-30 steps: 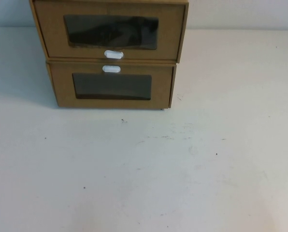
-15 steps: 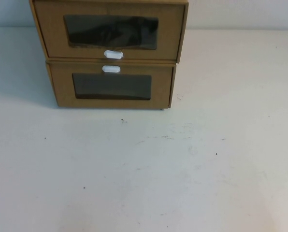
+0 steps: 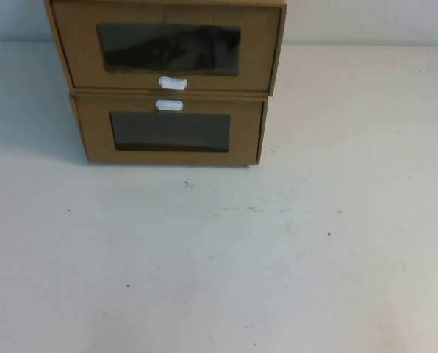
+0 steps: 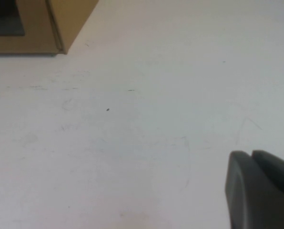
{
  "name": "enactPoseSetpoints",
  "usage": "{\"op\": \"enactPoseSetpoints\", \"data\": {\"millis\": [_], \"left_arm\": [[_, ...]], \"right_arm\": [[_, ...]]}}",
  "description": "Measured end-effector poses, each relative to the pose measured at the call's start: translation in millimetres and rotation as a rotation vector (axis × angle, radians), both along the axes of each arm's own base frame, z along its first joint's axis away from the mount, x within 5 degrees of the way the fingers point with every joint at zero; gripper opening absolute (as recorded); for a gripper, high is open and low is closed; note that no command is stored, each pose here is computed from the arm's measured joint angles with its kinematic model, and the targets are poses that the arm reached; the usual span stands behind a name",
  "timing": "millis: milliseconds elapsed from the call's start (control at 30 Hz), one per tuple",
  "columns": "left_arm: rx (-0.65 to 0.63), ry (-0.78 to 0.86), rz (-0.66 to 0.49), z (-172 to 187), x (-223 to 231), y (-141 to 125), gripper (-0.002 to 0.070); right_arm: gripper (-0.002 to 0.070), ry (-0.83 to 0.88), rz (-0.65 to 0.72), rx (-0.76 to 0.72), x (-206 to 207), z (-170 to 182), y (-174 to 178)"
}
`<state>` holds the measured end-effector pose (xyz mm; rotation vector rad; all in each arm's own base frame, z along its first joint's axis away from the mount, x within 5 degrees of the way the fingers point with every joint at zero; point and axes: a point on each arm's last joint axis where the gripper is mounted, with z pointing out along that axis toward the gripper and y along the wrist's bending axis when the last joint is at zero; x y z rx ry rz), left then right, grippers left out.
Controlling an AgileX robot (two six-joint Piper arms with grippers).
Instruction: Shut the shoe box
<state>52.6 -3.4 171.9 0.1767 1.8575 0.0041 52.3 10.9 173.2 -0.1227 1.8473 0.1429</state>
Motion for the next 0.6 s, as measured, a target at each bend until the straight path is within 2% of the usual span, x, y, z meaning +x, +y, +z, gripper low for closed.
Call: {"op": "enactPoseSetpoints", "data": {"millis": [600], "left_arm": [[0.0,0.0,0.0,0.0,0.0,0.0,-0.0005]], "right_arm": [[-0.0013,-0.002,0.021,0.0,-0.3,0.1,1.1]]}}
